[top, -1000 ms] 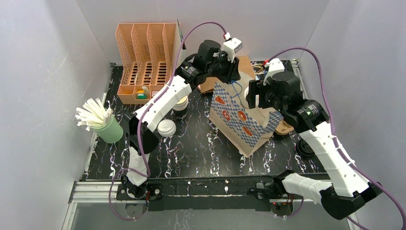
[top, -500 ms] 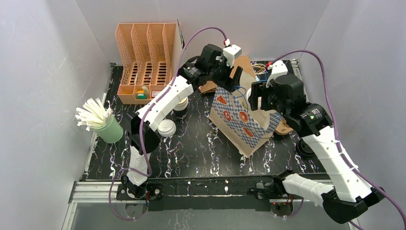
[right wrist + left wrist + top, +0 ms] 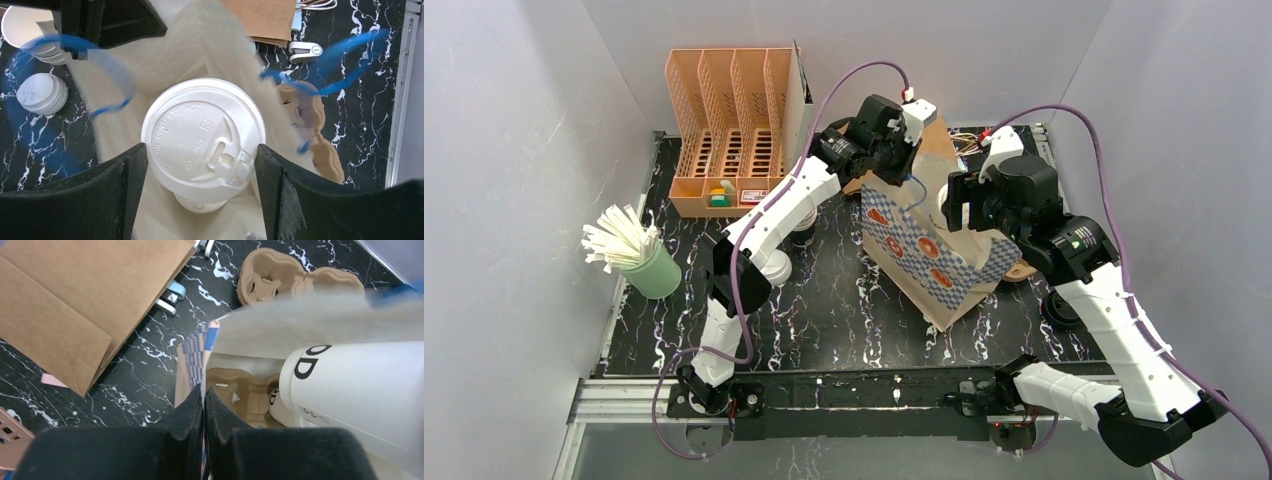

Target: Pack the takeout coffee

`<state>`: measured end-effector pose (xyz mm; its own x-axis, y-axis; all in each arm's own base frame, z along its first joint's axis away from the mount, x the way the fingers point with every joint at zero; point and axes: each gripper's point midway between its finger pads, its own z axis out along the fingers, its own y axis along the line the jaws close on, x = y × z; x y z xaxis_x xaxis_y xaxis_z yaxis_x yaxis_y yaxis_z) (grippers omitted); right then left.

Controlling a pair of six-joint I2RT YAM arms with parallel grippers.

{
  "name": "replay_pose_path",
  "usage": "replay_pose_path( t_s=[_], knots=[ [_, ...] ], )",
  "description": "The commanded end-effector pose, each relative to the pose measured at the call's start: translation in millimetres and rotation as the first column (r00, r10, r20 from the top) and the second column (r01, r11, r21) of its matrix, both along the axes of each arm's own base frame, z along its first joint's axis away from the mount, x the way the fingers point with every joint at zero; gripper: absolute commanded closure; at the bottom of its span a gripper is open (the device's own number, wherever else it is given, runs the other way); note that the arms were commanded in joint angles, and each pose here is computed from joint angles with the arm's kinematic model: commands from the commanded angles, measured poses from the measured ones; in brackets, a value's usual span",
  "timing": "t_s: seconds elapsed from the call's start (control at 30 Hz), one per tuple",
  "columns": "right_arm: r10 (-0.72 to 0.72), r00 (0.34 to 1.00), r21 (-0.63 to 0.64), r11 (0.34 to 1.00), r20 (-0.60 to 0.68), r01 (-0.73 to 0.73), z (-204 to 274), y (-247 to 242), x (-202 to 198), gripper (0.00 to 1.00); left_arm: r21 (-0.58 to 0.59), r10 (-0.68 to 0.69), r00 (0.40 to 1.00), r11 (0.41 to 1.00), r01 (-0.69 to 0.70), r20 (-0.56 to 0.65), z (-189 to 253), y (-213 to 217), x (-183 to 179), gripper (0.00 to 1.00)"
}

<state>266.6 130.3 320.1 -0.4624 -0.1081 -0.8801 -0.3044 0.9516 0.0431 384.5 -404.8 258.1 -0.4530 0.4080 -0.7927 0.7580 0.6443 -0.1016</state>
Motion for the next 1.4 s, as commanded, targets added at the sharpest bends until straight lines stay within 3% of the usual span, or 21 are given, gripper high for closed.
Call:
replay_pose_path(
  t_s=[0.0,0.17,0.57,0.87,1.37],
  knots=[
    [0.025,0.996,0.026,0.999,0.083,-0.027,27,3,4,0.61,-0.05,-0.002,0.997,0.999,0.006,0.079,42,4,-4,1.0],
    [0.035,0.997,0.024,0.999,0.065,-0.036,20,0,-5,0.61,-0.151,-0.065,0.991,0.985,0.082,0.114,64,-4,-18,1.0],
    [0.225,0.974,0.084,0.971,0.02,-0.226,0,29,-26,0.65,-0.297,-0.137,0.973,0.936,0.189,0.187,105,-17,-48,1.0],
    [0.207,0.976,0.032,0.977,0.065,-0.21,-15,28,-10,0.7,-0.365,-0.14,0.976,0.911,0.193,0.166,119,-29,-55,1.0],
    [0.195,0.963,-0.087,0.98,0.189,-0.181,-37,31,32,0.71,-0.415,-0.164,0.984,0.892,0.181,0.076,105,-54,-52,1.0]
  ],
)
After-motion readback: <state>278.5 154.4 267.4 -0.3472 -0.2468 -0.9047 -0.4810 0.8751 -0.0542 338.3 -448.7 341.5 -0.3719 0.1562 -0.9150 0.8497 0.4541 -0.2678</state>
